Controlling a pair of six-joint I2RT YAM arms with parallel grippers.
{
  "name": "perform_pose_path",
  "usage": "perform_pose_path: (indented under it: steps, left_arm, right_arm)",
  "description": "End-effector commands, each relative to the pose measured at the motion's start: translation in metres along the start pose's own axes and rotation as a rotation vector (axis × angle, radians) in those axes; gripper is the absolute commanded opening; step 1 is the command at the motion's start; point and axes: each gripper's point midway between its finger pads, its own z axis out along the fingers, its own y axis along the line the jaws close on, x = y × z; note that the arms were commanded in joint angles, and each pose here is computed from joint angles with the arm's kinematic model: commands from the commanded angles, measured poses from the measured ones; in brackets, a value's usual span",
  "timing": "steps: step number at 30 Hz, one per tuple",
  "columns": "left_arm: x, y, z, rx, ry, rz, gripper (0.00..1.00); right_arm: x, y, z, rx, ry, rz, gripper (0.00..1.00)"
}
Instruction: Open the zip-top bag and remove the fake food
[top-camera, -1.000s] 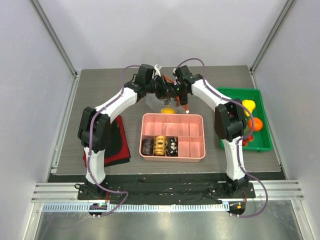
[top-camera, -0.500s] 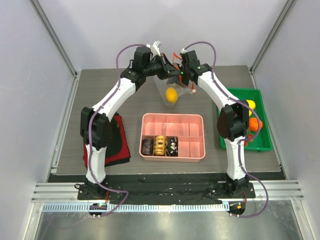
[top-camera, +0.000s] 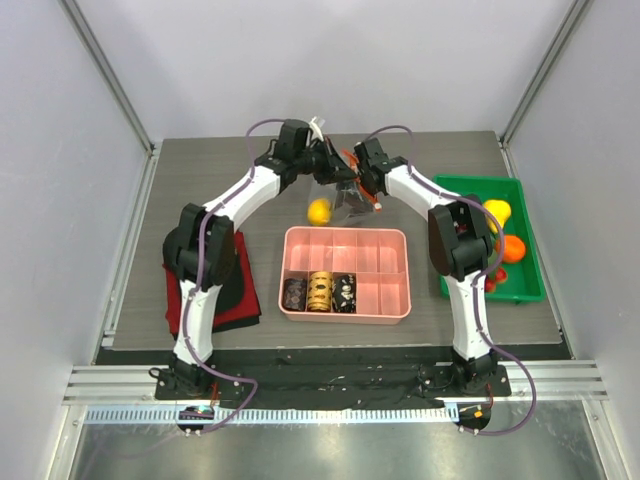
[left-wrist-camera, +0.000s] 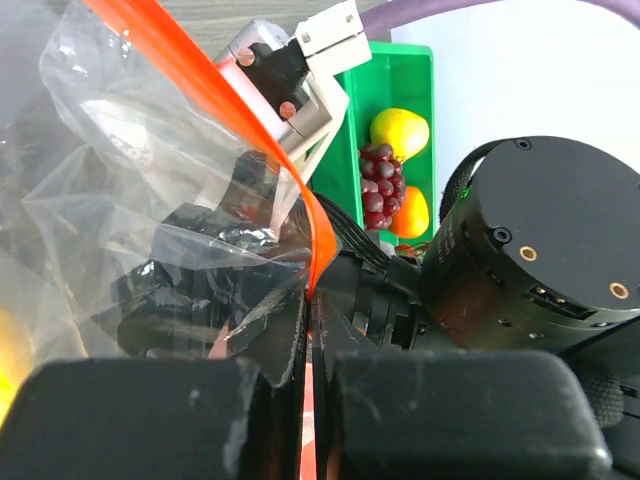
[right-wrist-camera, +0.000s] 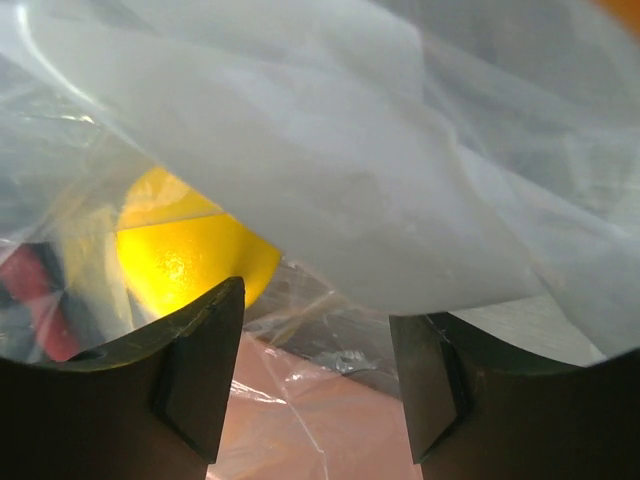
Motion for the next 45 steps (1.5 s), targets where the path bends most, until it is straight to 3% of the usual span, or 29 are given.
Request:
perform_pose_path:
  steps: [1,7,10,11,14,16,17,19,22,29,45]
  left_arm:
    - [-0.007,-0.043,-0.016,0.092,-0.019,0.048,0.00]
    - [-0.012,-0.084,-0.026,0.187,-0.038,0.060,0.00]
    - [-0.015,-0.082,-0.036,0.156,-0.058,0.069,0.33]
    - [-0.013,-0.076,-0.038,0.137,-0.068,0.092,0.53]
    - [-0.028,-0.091,-0.067,0.159,-0.164,0.161,0.63]
    - [-0.033,-0.091,-0.089,0.154,-0.223,0.172,0.52]
    - [-0.044,-0.083,-0.098,0.126,-0.262,0.166,0.29]
    - [-0.047,-0.042,-0.110,-0.039,-0.303,0.094,0.00]
    - [-0.033,0.023,-0.105,-0.211,-0.212,-0.007,0.00]
    - [-0.004,0.101,-0.078,-0.420,-0.043,-0.101,0.00]
    - [0.033,0.115,-0.023,-0.354,0.096,-0.188,0.00]
  right_arm:
    - [-0.032,0.046,-0.019,-0.161,-0.121,0.009,0.67]
    - [-0.054,0.031,-0.039,-0.086,-0.200,0.067,0.68]
    - [-0.055,0.024,-0.040,-0.069,-0.196,0.034,0.68]
    - [-0.053,0.025,-0.040,-0.078,-0.184,0.020,0.68]
    - [-0.048,0.027,-0.036,-0.097,-0.158,0.024,0.68]
    - [-0.047,0.026,-0.034,-0.094,-0.154,0.025,0.68]
    - [-0.047,0.026,-0.032,-0.096,-0.153,0.021,0.68]
    - [-0.048,0.028,-0.033,-0.101,-0.153,0.021,0.68]
    - [-0.051,0.033,-0.036,-0.119,-0.155,0.027,0.68]
    - [-0.044,0.039,-0.035,-0.152,-0.124,0.036,0.68]
    - [-0.019,0.050,-0.023,-0.169,-0.062,0.025,0.68]
